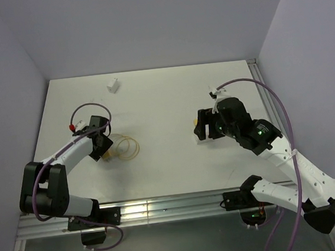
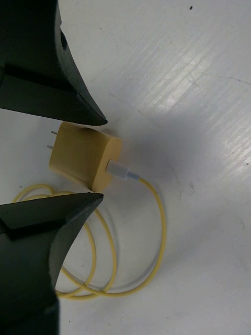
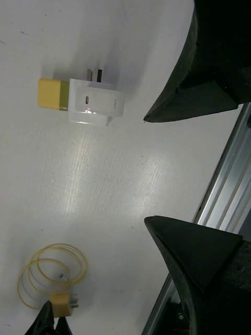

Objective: Insert the plug
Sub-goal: Pick up the plug from the center of the board.

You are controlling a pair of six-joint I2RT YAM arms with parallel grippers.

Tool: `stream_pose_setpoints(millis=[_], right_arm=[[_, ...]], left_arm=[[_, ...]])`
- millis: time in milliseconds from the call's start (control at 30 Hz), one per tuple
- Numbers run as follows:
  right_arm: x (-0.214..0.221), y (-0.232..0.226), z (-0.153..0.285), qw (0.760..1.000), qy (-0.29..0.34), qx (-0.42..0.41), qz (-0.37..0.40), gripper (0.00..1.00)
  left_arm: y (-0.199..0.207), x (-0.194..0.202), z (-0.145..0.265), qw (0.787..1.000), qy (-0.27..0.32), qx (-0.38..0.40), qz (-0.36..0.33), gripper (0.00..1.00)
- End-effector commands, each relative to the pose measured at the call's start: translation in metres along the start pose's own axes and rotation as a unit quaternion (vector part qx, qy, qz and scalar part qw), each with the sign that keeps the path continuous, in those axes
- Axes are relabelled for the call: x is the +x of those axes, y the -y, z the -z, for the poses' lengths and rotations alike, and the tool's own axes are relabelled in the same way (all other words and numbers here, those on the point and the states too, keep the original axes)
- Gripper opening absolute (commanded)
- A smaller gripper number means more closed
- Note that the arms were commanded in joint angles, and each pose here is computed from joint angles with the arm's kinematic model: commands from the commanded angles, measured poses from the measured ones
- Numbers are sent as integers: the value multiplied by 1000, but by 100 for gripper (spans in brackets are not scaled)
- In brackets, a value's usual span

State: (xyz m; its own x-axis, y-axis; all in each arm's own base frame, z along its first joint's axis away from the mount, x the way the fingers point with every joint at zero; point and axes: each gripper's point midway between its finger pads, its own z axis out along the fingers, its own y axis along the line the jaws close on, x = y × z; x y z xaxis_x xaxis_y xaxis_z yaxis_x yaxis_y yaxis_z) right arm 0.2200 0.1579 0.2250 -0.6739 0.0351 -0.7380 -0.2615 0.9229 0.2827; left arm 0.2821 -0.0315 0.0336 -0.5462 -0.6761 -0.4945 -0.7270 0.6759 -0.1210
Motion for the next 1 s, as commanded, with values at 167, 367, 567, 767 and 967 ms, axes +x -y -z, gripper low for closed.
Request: stream_pose_setpoints(millis=[167, 367, 567, 767, 967], right_arm=[[1, -3, 0, 1000, 13, -14, 5, 79], [7, -4, -1, 1000, 9, -21, 2, 79], [8, -4, -4, 1000, 5, -22, 3, 79], [6, -5, -7, 1000, 3, -19, 3, 79], [0, -34, -5, 996, 3, -93, 4, 78]], left_arm=[[4, 9, 3, 1000, 9, 7, -5, 55], [-2, 13, 6, 1000, 14, 9, -4, 36], [10, -8, 33, 998, 44, 52, -6, 0], [48, -34, 101, 980, 70, 181, -33, 0], [119, -12, 207, 895, 25, 424, -136, 0]])
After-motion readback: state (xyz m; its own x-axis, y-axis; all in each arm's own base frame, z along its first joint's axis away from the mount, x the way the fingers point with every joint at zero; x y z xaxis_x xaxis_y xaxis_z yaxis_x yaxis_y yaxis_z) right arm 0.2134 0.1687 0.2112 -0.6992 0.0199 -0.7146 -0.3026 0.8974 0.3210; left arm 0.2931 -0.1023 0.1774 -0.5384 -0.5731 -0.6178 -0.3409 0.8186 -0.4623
